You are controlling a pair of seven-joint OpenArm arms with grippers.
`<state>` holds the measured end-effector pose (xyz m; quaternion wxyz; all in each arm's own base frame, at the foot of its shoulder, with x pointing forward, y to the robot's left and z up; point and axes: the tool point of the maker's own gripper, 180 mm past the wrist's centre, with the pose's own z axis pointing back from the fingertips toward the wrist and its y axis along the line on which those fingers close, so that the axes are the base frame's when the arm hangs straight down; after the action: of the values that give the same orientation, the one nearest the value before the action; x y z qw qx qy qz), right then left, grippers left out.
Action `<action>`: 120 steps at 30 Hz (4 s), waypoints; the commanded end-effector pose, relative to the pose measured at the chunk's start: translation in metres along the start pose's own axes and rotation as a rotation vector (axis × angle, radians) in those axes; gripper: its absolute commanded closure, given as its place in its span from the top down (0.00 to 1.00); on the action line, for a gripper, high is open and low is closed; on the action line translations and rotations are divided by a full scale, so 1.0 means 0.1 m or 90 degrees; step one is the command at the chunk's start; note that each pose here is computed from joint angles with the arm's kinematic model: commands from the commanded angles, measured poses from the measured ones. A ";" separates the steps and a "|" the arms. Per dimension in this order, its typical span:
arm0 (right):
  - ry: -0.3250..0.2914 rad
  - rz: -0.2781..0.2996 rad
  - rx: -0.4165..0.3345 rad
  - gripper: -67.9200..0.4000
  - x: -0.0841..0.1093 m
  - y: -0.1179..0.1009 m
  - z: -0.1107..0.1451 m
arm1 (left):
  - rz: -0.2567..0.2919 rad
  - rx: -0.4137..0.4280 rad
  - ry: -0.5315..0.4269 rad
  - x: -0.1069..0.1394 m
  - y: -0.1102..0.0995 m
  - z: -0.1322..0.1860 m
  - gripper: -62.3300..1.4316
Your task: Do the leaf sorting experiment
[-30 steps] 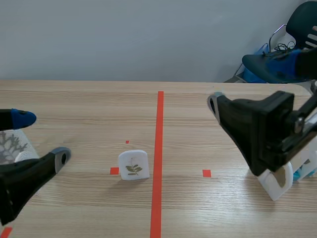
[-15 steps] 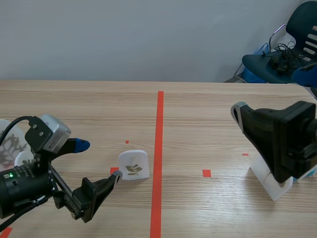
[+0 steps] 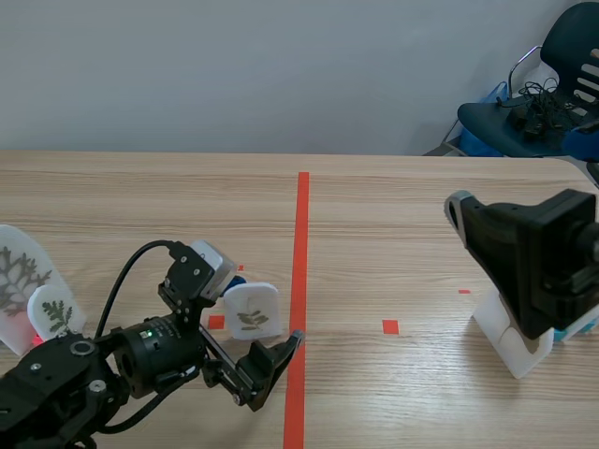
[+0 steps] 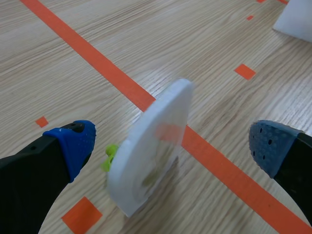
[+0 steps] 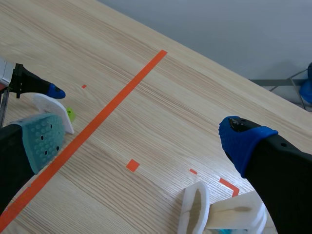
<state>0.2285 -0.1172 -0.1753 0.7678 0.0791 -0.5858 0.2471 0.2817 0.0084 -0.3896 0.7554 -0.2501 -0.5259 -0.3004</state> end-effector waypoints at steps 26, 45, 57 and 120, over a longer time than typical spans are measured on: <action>-0.013 -0.007 -0.009 1.00 0.04 -0.03 0.00 | 0.049 0.065 -0.134 0.80 0.01 0.76 0.15; -0.014 -0.007 -0.009 1.00 0.04 -0.03 0.00 | 0.156 0.373 -0.050 -0.04 0.92 1.54 0.15; -0.015 -0.006 -0.010 1.00 0.05 -0.04 -0.01 | 0.160 0.469 -0.026 -0.35 1.30 1.65 0.34; -0.028 -0.001 -0.013 1.00 0.11 -0.06 -0.02 | 0.045 0.147 -0.165 1.50 0.36 1.78 1.00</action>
<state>0.2326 -0.1184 -0.1711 0.7640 0.0762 -0.5940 0.2402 0.2322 0.1289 -0.1976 0.7205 -0.2120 -0.6345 -0.1829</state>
